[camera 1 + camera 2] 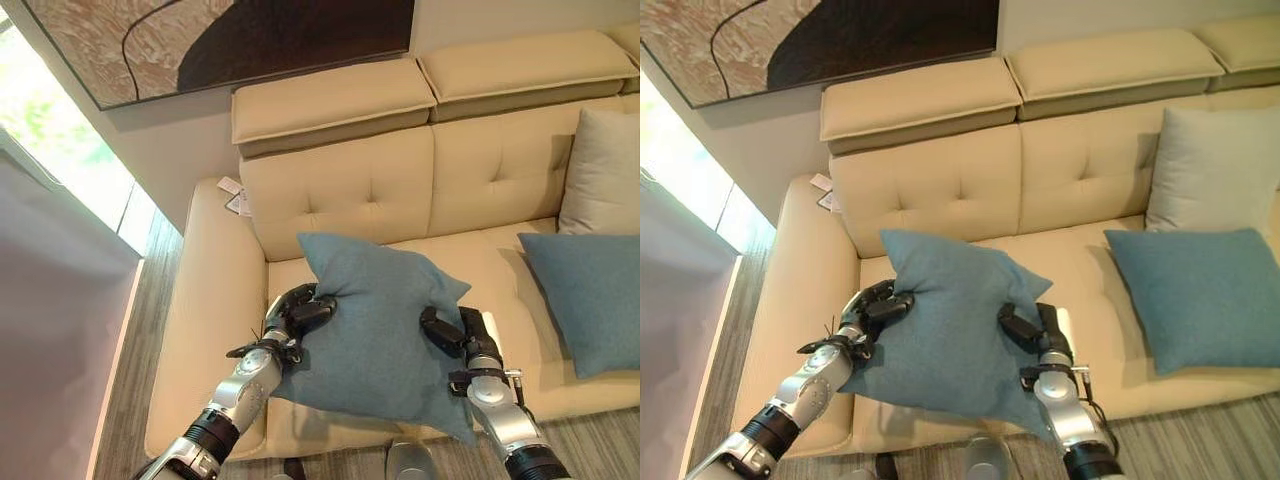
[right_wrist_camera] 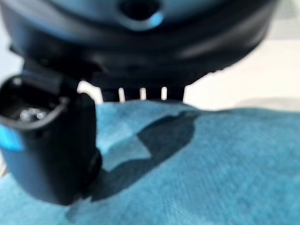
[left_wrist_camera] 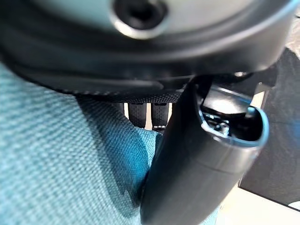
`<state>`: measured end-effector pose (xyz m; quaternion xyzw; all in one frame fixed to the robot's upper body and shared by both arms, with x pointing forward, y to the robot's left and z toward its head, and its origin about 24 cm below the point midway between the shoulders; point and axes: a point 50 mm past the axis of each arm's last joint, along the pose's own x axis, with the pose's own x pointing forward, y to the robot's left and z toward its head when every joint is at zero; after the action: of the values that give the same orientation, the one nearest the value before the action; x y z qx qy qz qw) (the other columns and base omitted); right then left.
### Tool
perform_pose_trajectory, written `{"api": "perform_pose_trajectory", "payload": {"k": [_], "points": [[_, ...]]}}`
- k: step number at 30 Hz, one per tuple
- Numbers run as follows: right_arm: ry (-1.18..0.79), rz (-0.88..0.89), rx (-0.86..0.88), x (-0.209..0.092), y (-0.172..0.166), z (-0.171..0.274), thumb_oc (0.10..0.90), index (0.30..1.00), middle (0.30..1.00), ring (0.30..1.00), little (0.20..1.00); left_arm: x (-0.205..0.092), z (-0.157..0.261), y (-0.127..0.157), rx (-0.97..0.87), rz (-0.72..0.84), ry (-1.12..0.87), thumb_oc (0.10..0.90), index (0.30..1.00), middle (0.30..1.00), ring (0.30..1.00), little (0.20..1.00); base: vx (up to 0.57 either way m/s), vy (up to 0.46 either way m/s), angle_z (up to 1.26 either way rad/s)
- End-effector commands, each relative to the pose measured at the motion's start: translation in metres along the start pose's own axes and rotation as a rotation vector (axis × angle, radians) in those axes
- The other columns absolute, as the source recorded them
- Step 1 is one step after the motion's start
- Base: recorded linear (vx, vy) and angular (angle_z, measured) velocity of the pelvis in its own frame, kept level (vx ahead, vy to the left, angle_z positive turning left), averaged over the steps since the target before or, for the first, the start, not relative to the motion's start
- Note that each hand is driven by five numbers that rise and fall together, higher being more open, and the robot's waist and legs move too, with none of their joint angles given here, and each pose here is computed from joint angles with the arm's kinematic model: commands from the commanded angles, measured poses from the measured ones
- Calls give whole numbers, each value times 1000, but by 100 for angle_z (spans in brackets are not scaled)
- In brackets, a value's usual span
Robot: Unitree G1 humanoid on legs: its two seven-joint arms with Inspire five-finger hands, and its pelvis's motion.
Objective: Pick up all the scattered cushions and arrange them neatly on the sofa.
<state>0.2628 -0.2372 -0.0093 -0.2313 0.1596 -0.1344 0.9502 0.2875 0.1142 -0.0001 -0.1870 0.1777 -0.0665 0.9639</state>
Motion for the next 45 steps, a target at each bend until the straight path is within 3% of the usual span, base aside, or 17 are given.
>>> {"api": "perform_pose_trajectory", "payload": {"k": [1, 9, 15, 20, 22, 23, 24, 28, 30, 31, 33, 35, 41, 45], "points": [[-464, 97, 193, -3, 28, 116, 400, 300, 300, 300, 300, 3, 58, -92, 40, -377, -262, 400, 300, 300, 300, 300, 62, -306, -4], [-566, -16, 151, 0, -5, 134, 400, 300, 300, 300, 300, 13, 77, -78, 86, -269, -312, 400, 300, 300, 300, 300, 48, -262, 15], [-597, -25, 80, 6, -8, 147, 400, 300, 300, 300, 300, 15, 92, -68, 36, -221, -361, 400, 300, 300, 300, 300, 101, 17, 18], [-643, -60, -37, 20, -16, 173, 400, 300, 300, 300, 300, 26, 117, -64, 132, -185, -412, 400, 300, 300, 300, 300, 148, 107, -4], [-719, -106, -121, 26, -27, 204, 400, 300, 300, 300, 300, 30, 138, -71, 199, -180, -473, 400, 300, 300, 300, 300, -103, 140, 1], [-803, -203, -298, 29, -46, 234, 400, 300, 300, 300, 300, 30, 158, -83, 281, -198, -545, 400, 300, 300, 300, 300, -182, 122, -15], [-808, -205, -299, 29, -46, 236, 400, 300, 300, 300, 300, 31, 160, -83, 279, -198, -550, 400, 300, 300, 300, 300, -236, 133, -11], [-951, -434, -398, 19, -81, 320, 400, 300, 300, 300, 300, 32, 216, -112, 411, -131, -735, 400, 300, 300, 300, 300, -178, 176, 12], [-993, -532, -432, 12, -98, 341, 400, 300, 300, 300, 300, 24, 243, -124, 607, -52, -880, 400, 300, 300, 300, 300, -68, 99, 2], [-993, -533, -432, 12, -98, 341, 400, 300, 300, 300, 300, 24, 243, -124, 607, -52, -881, 400, 300, 300, 300, 300, -67, 110, 3], [-1095, -755, -517, -17, -131, 387, 400, 300, 300, 300, 300, 7, 288, -143, 752, 33, -1059, 400, 300, 300, 300, 300, -65, 131, 6], [-1098, -757, -517, -18, -131, 389, 400, 300, 300, 300, 300, 7, 290, -143, 751, 34, -1063, 400, 300, 300, 300, 300, -33, 55, 7], [-1234, -950, -495, -56, -152, 428, 400, 300, 300, 300, 300, -35, 352, -161, 918, 196, -1370, 400, 300, 300, 300, 300, -13, 57, 2], [-1187, -983, -523, -52, -155, 435, 400, 300, 300, 300, 300, -44, 370, -170, 751, 196, -1376, 400, 300, 300, 300, 300, -24, 34, 13]]}}
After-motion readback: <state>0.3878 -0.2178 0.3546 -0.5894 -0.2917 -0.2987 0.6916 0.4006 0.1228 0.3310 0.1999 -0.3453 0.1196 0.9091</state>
